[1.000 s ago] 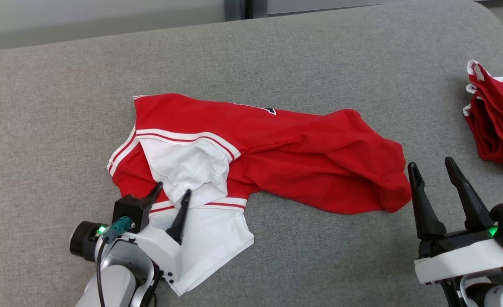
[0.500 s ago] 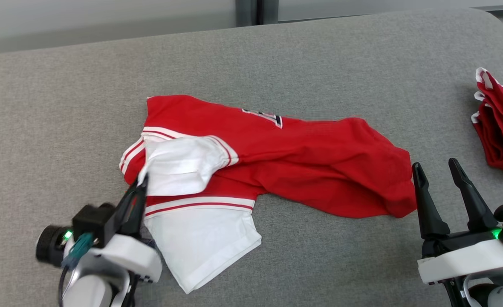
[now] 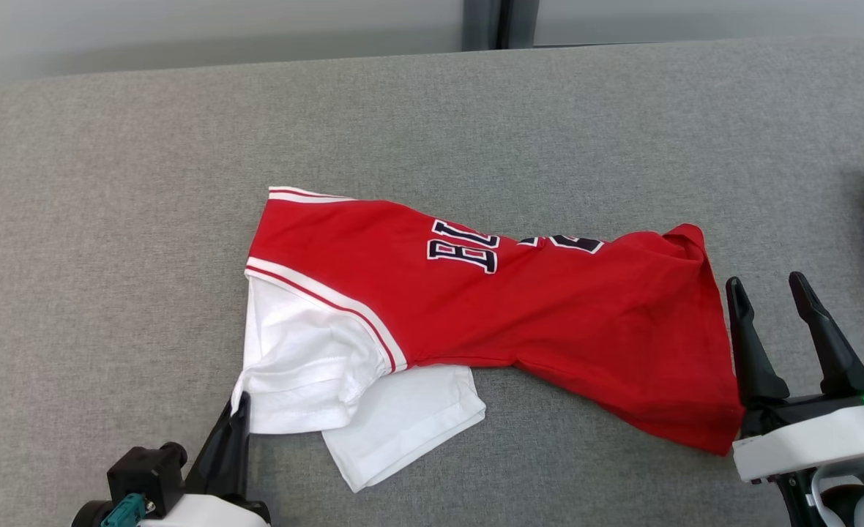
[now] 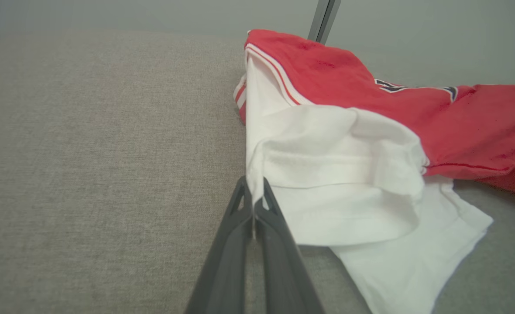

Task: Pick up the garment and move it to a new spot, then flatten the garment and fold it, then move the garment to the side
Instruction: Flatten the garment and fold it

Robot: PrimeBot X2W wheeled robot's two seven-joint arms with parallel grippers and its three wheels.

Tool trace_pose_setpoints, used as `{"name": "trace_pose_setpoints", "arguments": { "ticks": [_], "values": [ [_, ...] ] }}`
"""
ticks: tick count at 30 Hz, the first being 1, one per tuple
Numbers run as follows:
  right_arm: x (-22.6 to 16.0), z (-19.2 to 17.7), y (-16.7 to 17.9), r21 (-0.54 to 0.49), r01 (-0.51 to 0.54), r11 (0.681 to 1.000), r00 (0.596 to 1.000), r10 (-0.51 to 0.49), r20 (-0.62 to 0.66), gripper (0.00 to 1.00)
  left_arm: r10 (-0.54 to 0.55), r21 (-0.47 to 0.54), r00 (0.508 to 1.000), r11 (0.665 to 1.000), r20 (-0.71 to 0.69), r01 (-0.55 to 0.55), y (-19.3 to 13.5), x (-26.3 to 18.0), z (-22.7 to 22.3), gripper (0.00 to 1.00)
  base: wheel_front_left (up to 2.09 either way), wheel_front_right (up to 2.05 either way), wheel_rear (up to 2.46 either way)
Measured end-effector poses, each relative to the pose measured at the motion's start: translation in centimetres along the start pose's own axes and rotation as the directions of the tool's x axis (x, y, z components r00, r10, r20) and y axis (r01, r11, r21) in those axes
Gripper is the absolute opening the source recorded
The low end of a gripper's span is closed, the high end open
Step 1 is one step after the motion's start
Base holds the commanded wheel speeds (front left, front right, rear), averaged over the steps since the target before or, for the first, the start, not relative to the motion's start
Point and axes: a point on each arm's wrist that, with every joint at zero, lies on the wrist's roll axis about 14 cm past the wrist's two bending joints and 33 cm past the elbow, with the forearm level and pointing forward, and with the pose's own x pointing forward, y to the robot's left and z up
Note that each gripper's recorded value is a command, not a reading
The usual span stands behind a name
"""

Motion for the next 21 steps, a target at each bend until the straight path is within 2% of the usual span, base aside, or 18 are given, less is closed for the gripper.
{"name": "trace_pose_setpoints", "arguments": {
  "ticks": [1,2,3,6,14,21],
  "values": [
    [0.1,0.0,0.0,-0.001,-0.002,1.0,1.0,0.002,0.0,1.0,0.001,-0.006,1.0,1.0,-0.007,-0.001,-0.1,-0.2,-0.3,0.0,0.0,0.0,0.0],
    [0.2,0.1,0.1,-0.003,-0.004,1.0,1.0,0.004,-0.002,1.0,0.005,-0.017,1.0,1.0,-0.013,-0.005,-0.1,-0.2,-0.5,0.4,0.0,0.0,0.0],
    [0.2,0.2,0.1,-0.006,-0.004,1.0,1.0,0.004,0.002,1.0,0.007,-0.022,1.0,1.0,-0.018,-0.007,-0.1,-0.3,-0.7,1.0,0.0,0.0,0.0],
    [0.3,0.7,0.0,-0.015,-0.002,1.0,1.0,0.002,0.013,1.0,0.003,-0.041,1.0,0.999,0.015,-0.002,-0.5,-0.4,-0.2,1.0,0.0,0.0,0.0],
    [-0.5,2.4,-0.1,-0.031,0.004,0.999,0.999,-0.003,0.054,1.0,-0.002,-0.085,0.976,0.996,0.219,0.021,-1.1,-1.2,4.6,1.0,0.0,0.0,0.0],
    [-1.5,3.2,0.2,-0.033,-0.001,0.999,0.998,0.003,0.067,1.0,-0.009,-0.003,0.922,1.0,0.387,0.011,-0.6,-1.7,9.9,1.0,0.0,0.0,0.0]
  ]
}}
